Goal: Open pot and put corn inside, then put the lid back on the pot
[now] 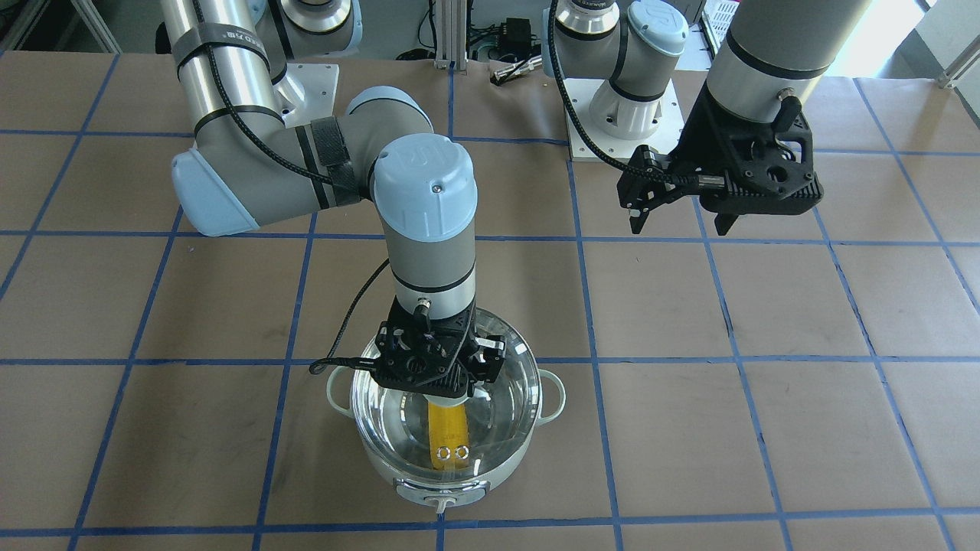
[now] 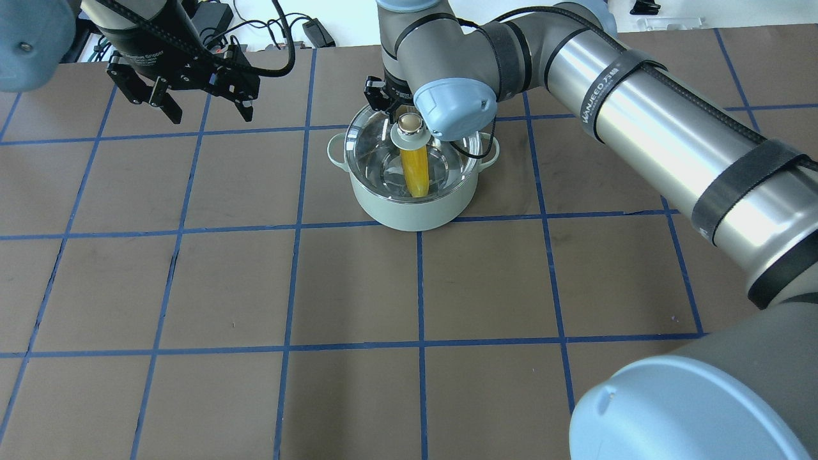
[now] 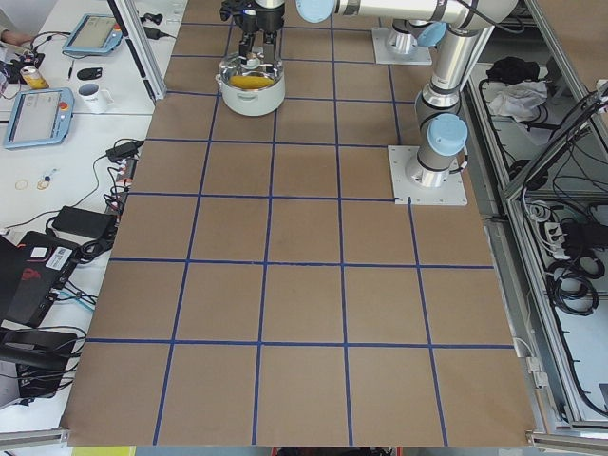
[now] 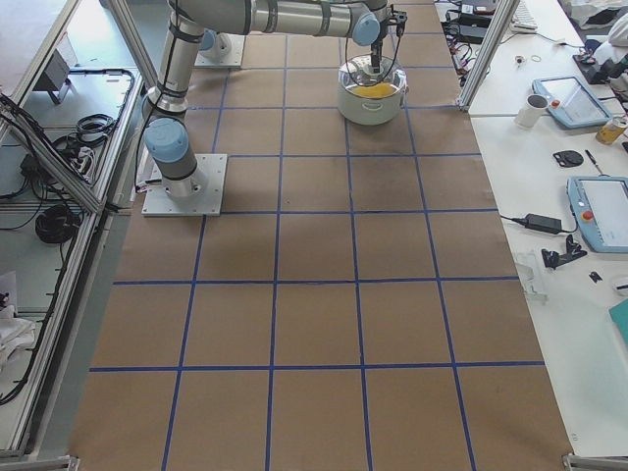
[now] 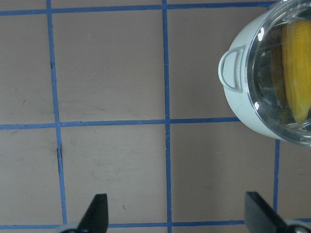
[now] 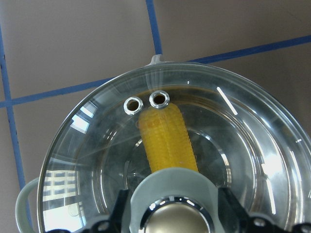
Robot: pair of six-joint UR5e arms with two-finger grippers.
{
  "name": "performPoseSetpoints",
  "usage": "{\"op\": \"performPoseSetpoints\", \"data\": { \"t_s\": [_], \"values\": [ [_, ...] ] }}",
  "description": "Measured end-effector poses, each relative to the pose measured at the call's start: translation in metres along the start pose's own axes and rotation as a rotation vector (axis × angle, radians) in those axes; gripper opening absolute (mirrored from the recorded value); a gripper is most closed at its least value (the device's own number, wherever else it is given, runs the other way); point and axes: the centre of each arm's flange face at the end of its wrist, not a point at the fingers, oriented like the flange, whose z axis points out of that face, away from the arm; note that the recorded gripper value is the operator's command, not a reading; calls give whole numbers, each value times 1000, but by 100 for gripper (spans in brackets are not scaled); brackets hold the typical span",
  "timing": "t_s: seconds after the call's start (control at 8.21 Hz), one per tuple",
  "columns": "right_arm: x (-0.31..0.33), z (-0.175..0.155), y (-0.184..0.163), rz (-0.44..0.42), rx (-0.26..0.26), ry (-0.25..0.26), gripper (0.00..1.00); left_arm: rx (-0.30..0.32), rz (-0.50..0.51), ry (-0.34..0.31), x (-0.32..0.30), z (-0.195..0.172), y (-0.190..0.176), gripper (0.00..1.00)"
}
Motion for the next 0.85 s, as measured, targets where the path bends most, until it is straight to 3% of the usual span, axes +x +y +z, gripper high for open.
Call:
{"op": "performPoseSetpoints", "data": {
  "t_s": [0.49,0.85],
  "values": [
    [2,-10,-1,-27,13,-9,100,-1,0,0,0,0,0,100],
    [32,-67,13,-20,51,-17,100,-2,0,0,0,1,-1,100]
  ]
}}
